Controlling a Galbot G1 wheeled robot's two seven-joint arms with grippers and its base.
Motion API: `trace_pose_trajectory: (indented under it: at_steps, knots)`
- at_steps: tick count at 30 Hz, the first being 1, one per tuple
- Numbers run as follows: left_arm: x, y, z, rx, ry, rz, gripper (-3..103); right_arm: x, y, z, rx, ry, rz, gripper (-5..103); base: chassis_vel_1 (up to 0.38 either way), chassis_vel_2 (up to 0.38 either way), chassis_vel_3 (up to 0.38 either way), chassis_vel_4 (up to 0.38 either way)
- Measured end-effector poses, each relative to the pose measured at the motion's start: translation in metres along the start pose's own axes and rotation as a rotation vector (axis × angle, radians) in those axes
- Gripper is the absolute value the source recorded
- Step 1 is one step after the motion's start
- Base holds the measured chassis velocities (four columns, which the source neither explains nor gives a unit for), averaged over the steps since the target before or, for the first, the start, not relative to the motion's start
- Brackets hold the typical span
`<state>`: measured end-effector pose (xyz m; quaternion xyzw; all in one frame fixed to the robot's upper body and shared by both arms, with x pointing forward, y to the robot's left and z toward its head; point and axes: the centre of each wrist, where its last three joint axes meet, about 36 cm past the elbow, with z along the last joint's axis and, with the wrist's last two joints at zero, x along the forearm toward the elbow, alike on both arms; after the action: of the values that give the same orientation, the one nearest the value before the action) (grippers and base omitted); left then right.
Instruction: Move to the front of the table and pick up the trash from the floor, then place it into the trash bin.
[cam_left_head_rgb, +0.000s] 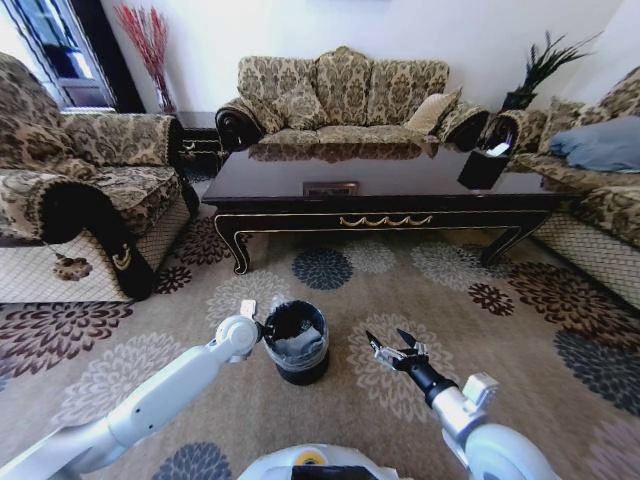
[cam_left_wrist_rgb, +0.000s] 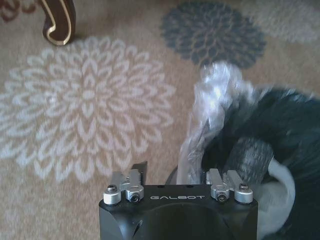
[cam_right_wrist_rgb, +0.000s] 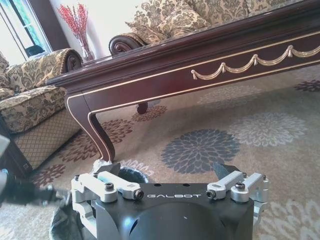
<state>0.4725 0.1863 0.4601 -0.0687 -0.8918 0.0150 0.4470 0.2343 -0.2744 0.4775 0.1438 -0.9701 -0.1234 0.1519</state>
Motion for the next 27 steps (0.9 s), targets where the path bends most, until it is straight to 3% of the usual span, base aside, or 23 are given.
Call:
trace_pose_trajectory:
  at_steps: [2,4,5,9,11,13,14,17,18,22,27]
  knots:
    - [0.002,0.001,-0.002,0.000,-0.008,0.001,56,0.000,0.000,0.000,0.000,0.002,0.000,100,0.000,0.000,0.000,0.000]
    - [0.011,0.004,-0.008,-0.001,-0.040,0.029,67,0.002,0.001,0.001,-0.004,0.006,0.000,100,0.000,0.000,0.000,0.000]
    - [0.011,0.004,-0.008,-0.001,-0.040,0.029,67,0.002,0.001,0.001,-0.004,0.006,0.000,100,0.000,0.000,0.000,0.000]
    - [0.029,0.006,-0.008,-0.006,-0.145,0.084,89,0.002,0.001,0.001,-0.001,0.003,0.001,100,0.000,0.000,0.000,0.000]
    - [0.031,0.007,-0.008,-0.004,-0.156,0.087,89,0.002,0.001,0.001,-0.001,0.003,0.002,100,0.000,0.000,0.000,0.000]
    - [0.046,0.015,-0.003,0.010,-0.243,0.108,98,0.000,0.000,0.002,0.020,-0.017,0.015,100,0.000,0.000,0.000,0.000]
    - [0.046,0.015,-0.003,0.010,-0.243,0.108,98,0.000,0.000,0.002,0.020,-0.017,0.015,100,0.000,0.000,0.000,0.000]
    - [0.058,0.034,0.015,0.028,-0.383,0.091,100,-0.006,-0.006,0.009,0.080,-0.075,0.049,100,0.000,0.000,0.000,0.000]
    - [0.058,0.034,0.015,0.028,-0.383,0.091,100,-0.006,-0.006,0.009,0.080,-0.075,0.049,100,0.000,0.000,0.000,0.000]
    - [0.080,0.059,0.049,-0.006,-0.512,0.058,100,-0.013,-0.019,0.018,0.181,-0.170,0.098,100,0.000,0.000,0.000,0.000]
    - [0.096,0.064,0.072,-0.013,-0.587,0.032,100,-0.018,-0.029,0.022,0.228,-0.238,0.128,100,0.000,0.000,0.000,0.000]
